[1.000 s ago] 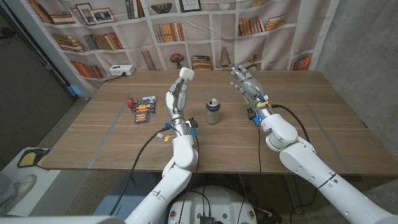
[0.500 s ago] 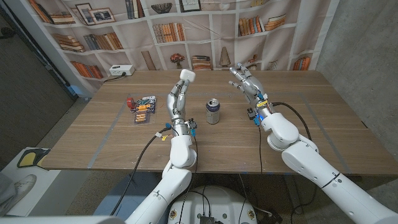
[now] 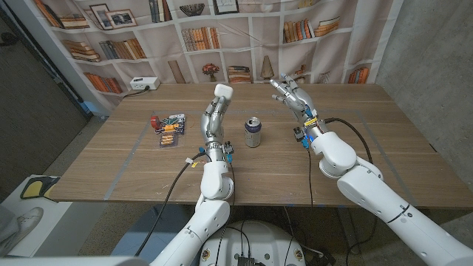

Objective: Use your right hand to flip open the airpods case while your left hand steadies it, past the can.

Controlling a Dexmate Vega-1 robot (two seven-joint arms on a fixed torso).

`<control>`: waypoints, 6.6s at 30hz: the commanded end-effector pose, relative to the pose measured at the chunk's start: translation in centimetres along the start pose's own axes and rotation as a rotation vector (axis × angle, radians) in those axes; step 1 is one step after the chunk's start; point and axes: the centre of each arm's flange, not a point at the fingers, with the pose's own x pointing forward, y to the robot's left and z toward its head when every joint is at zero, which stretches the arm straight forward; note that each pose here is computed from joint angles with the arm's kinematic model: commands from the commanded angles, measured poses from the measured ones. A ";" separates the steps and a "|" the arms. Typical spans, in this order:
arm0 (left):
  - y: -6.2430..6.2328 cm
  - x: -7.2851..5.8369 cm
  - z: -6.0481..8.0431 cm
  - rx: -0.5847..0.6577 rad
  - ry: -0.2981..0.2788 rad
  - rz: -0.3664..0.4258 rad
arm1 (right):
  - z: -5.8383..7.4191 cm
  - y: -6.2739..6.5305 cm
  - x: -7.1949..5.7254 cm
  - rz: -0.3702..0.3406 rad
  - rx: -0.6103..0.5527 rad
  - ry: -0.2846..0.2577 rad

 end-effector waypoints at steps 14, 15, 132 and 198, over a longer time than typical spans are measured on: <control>-0.3 -0.8 -1.6 -0.206 0.094 -0.044 | 2.5 1.7 -0.1 -0.040 -0.230 0.029; -0.3 -0.8 -1.6 -0.217 0.097 -0.047 | 2.6 1.8 -0.1 -0.043 -0.241 0.026; -0.7 -2.1 -3.1 -0.320 0.139 -0.081 | 6.2 12.5 5.6 0.131 -0.732 0.056; -0.3 -3.2 -2.3 -0.331 0.133 -0.112 | 6.1 13.1 4.9 0.136 -0.699 0.071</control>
